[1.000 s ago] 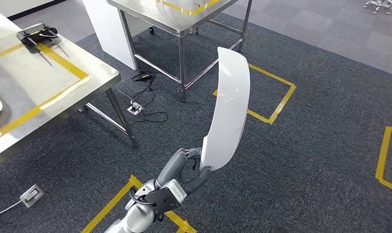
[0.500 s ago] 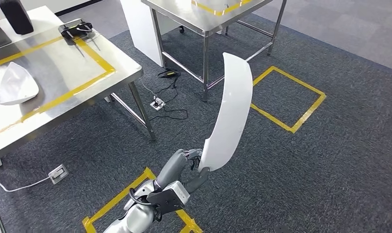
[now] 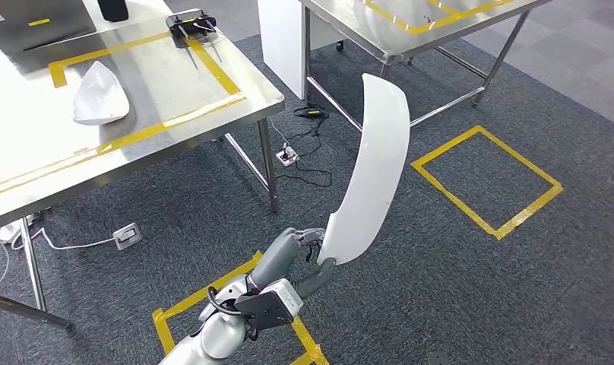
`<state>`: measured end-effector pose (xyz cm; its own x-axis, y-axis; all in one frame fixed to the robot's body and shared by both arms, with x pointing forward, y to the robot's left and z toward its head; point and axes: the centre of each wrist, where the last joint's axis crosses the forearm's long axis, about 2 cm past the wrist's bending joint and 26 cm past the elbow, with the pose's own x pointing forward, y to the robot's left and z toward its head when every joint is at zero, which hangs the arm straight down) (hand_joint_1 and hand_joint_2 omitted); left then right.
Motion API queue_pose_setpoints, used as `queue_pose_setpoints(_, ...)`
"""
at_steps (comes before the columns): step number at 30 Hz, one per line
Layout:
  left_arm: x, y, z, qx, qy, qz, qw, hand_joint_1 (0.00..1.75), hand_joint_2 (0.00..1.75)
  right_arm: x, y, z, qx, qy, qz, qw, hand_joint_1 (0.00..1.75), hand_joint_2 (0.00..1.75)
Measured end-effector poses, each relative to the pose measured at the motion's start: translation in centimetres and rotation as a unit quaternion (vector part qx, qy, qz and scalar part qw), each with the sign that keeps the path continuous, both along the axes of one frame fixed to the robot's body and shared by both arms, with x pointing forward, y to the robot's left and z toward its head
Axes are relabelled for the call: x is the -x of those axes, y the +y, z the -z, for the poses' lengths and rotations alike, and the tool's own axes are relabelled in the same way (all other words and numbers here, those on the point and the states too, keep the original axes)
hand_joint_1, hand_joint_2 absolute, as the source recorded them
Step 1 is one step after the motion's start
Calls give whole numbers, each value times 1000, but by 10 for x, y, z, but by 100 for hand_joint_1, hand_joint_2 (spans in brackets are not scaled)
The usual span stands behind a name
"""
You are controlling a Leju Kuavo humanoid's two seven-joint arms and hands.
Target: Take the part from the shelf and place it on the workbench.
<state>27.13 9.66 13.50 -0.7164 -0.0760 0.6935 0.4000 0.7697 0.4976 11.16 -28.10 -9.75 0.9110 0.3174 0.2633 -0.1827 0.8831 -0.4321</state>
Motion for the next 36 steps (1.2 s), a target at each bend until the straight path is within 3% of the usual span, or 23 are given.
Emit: queue_pose_setpoints(36,-2,-10,3,0,6,19,1000,175,175,10,-10,2,14,11,9,1000,0,0)
